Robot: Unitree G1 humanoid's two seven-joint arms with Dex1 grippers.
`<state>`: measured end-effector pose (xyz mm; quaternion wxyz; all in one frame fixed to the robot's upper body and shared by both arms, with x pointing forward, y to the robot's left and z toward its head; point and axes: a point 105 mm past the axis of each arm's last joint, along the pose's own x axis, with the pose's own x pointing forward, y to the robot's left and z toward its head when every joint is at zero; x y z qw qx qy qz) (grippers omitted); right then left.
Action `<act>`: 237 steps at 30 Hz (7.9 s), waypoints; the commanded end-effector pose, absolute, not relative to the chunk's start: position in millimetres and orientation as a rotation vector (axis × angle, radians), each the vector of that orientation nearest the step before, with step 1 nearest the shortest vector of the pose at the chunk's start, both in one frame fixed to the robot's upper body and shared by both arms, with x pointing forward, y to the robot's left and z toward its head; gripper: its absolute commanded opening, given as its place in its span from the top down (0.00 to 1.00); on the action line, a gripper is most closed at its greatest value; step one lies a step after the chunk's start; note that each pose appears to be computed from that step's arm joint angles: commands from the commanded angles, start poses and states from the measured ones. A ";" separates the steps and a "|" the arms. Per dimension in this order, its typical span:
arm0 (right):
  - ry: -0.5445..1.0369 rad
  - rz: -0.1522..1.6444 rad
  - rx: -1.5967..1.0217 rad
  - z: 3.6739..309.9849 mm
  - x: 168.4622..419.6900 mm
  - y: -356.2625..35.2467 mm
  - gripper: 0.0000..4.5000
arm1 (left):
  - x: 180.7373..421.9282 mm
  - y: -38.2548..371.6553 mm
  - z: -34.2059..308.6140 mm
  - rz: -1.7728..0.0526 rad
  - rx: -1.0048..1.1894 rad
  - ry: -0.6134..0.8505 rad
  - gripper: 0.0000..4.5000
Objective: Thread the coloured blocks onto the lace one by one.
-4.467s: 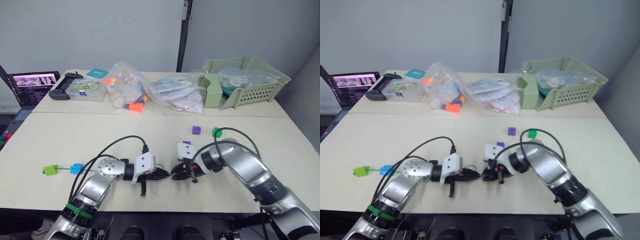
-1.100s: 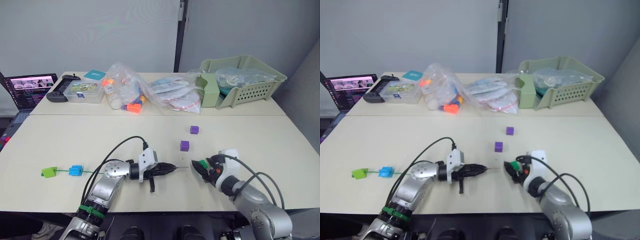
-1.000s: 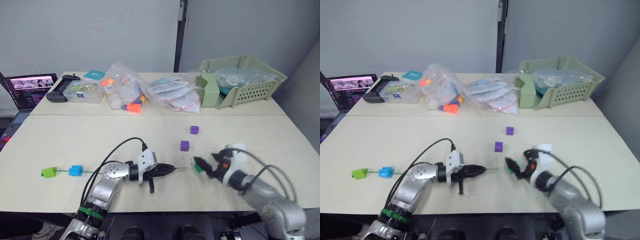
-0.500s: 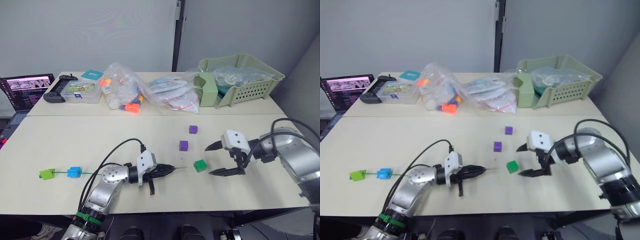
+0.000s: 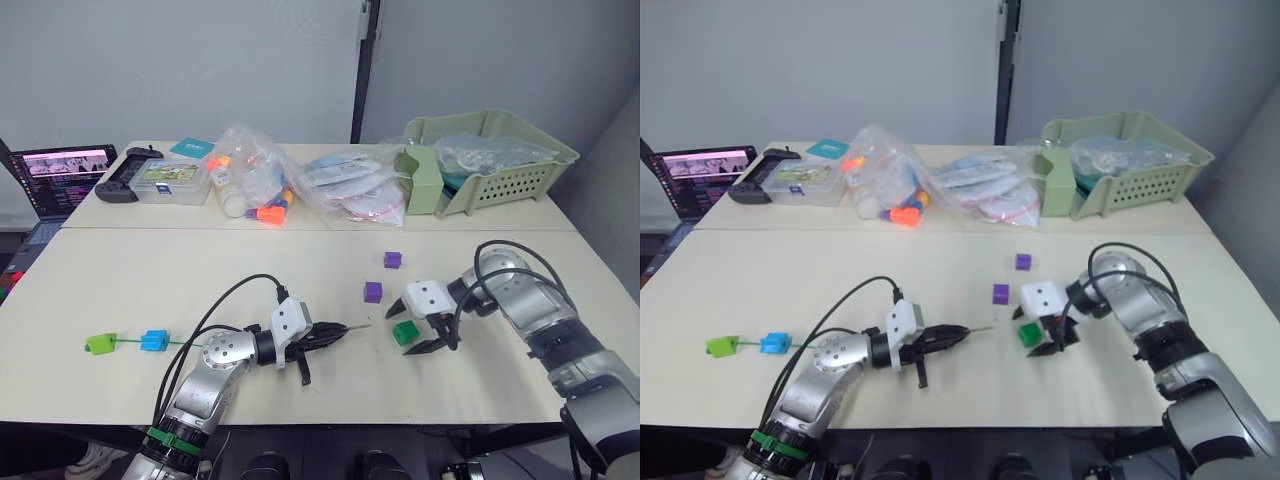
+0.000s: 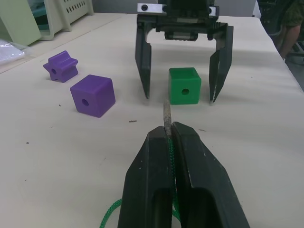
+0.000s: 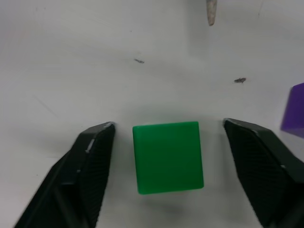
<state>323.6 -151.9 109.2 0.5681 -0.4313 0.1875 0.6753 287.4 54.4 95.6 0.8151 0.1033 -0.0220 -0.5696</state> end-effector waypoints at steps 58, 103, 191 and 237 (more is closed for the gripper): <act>0.538 1.413 -0.740 101.0 296.4 -128.4 0.73 | 304.6 -22.1 93.8 -1.490 0.335 -0.066 1.00; 0.565 1.425 -0.701 92.7 288.3 -121.4 0.73 | 302.5 -17.8 92.7 -1.514 0.420 0.096 0.87; 0.556 1.258 -0.702 99.1 296.9 -157.3 1.00 | 320.7 85.4 88.3 -1.380 0.651 0.148 0.73; 0.556 1.352 -0.662 103.3 295.6 -136.1 1.00 | 300.0 35.0 118.6 -1.502 0.328 -0.066 0.01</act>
